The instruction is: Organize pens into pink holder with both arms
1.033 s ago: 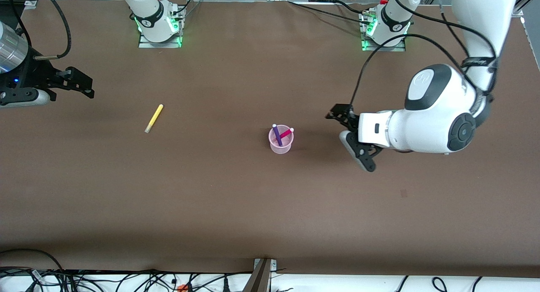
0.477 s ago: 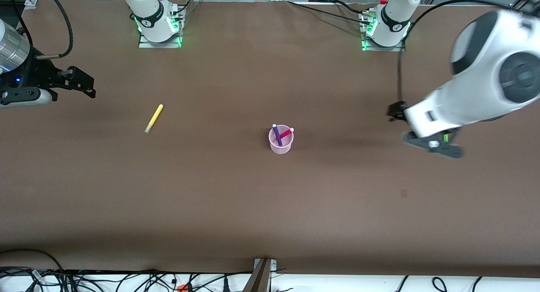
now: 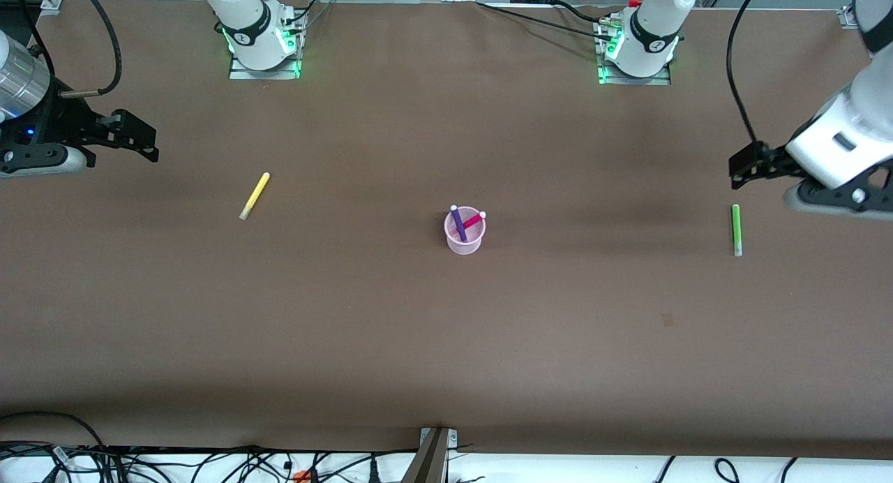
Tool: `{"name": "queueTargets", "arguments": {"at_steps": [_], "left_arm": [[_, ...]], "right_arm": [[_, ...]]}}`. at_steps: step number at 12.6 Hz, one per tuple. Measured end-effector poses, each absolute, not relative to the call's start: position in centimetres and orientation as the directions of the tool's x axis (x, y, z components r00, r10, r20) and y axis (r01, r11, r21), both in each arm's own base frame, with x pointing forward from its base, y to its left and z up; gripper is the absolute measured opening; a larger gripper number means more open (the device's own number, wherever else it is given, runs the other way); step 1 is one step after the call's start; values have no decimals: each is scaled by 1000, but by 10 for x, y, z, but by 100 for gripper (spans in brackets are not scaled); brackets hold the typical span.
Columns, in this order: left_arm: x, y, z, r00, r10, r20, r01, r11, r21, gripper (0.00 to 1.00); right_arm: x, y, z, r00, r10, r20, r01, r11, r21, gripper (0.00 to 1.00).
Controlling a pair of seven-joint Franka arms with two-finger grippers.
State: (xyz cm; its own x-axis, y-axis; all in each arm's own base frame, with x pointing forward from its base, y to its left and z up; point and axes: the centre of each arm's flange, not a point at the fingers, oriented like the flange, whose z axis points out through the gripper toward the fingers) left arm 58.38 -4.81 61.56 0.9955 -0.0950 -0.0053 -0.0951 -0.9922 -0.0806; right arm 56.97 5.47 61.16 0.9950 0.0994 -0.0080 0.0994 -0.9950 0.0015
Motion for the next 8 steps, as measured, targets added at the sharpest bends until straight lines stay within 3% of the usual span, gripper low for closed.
{"name": "queueTargets", "arguments": {"at_steps": [3, 8], "left_arm": [[549, -23, 617, 998, -49, 40, -46, -997, -67, 100], [545, -18, 609, 998, -41, 36, -39, -997, -66, 100]], "right_arm": [[570, 55, 612, 995, 100, -8, 100, -995, 1, 100], [570, 55, 612, 995, 100, -8, 100, -995, 1, 100]]}}
